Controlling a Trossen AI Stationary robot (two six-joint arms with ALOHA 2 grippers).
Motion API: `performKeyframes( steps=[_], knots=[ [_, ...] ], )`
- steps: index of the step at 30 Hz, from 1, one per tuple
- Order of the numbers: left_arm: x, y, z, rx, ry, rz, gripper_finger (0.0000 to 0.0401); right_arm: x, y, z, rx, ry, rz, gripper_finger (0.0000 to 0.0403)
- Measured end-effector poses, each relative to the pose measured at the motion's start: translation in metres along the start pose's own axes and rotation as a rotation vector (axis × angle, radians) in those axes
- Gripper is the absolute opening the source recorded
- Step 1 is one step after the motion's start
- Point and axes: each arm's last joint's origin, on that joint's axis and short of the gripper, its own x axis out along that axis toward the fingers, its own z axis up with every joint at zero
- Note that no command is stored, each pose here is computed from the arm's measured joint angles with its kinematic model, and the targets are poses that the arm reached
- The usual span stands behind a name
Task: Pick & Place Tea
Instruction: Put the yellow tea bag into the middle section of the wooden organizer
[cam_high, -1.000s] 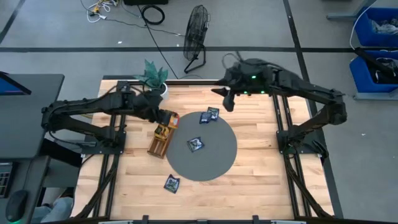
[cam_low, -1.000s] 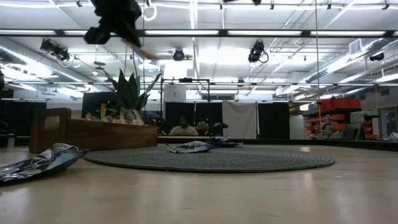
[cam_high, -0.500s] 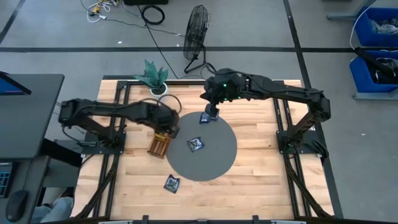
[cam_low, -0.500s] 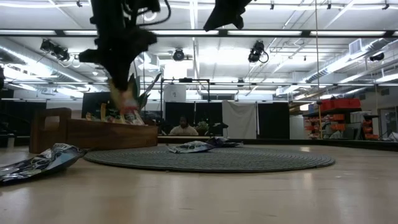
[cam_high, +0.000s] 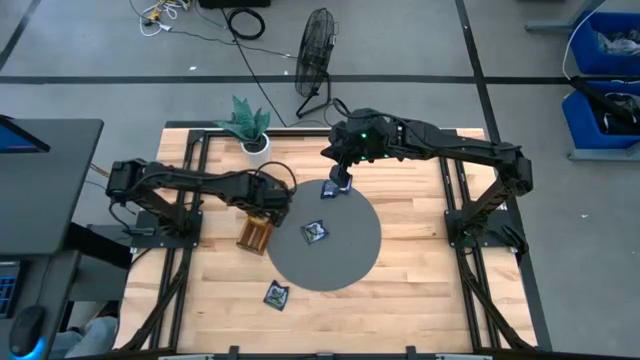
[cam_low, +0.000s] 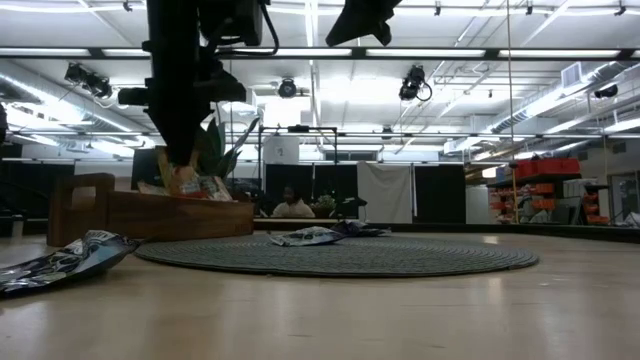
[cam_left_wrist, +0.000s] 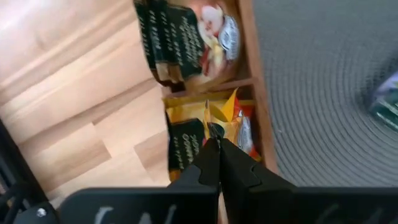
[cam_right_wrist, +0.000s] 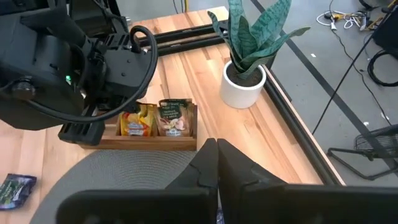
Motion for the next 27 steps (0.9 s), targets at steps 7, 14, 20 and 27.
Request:
performKeyframes(
  steps=[7, 14, 20, 27],
  knots=[
    [-0.0009, -0.004, -0.0015, 0.002, -0.002, -0.033, 0.0002, 0.0, 0.0002, 0.0, -0.002, 0.0, 0.007, 0.0001],
    [0.0002, -0.0035, -0.0017, 0.003, -0.013, -0.024, 0.0002, 0.0, 0.0002, 0.0, 0.003, 0.0, 0.007, 0.0],
    [0.0002, -0.0042, -0.0011, -0.005, -0.018, -0.031, 0.0002, 0.0, 0.0003, 0.0, 0.013, 0.0, 0.009, 0.0],
    [0.0081, -0.0093, -0.0024, 0.005, -0.007, -0.007, 0.0002, 0.0, 0.0006, 0.0, 0.014, 0.001, 0.024, 0.0]
  ],
)
